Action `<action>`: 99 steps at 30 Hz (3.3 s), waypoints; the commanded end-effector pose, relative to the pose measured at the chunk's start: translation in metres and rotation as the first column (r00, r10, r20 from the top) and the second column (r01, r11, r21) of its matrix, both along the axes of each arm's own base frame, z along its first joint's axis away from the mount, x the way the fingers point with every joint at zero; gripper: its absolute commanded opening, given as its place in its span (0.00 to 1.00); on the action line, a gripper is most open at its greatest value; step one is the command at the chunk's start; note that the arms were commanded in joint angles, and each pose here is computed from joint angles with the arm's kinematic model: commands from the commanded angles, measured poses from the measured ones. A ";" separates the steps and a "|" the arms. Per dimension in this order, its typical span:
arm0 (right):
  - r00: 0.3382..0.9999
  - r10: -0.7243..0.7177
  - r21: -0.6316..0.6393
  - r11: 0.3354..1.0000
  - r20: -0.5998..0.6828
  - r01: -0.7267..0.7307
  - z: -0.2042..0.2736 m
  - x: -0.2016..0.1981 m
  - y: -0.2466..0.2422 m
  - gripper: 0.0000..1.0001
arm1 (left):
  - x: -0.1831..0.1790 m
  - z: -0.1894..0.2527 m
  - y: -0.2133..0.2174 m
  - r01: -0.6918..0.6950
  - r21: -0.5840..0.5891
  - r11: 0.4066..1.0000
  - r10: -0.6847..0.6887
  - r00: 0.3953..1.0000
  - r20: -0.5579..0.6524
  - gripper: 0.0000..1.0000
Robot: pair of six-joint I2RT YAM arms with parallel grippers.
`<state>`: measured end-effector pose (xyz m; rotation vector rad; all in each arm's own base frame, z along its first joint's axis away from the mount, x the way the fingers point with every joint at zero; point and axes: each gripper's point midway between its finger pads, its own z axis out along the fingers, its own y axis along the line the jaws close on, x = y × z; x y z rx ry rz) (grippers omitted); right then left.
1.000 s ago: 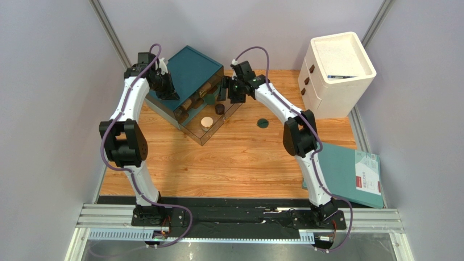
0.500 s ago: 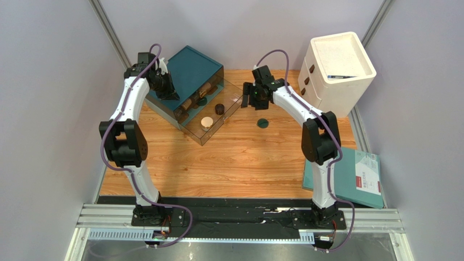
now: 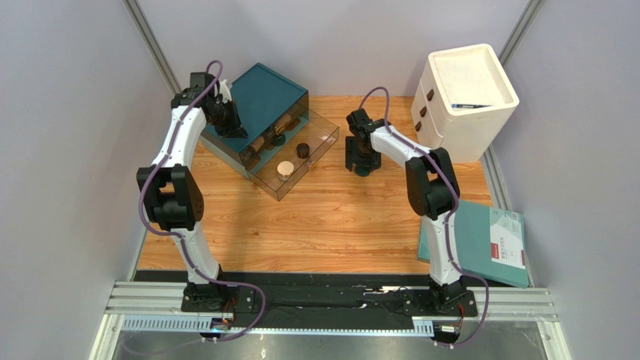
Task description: Organize the makeup
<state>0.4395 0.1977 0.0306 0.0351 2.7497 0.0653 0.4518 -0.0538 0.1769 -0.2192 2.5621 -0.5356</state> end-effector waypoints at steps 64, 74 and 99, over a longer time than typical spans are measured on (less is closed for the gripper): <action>0.966 0.008 0.740 0.641 0.259 -0.203 0.174 0.036 0.138 0.00 | -0.035 -0.050 0.018 -0.014 0.080 0.997 0.032 0.974 -0.223 0.00; 0.999 -0.004 0.768 0.640 -0.043 0.036 0.090 0.007 0.113 0.00 | -0.032 -0.047 0.018 -0.019 0.074 0.997 0.035 0.976 -0.213 0.00; 0.989 0.081 0.897 0.435 -0.124 0.077 0.057 0.060 0.228 0.00 | -0.035 -0.040 0.018 -0.005 0.084 0.996 0.022 0.978 -0.206 0.00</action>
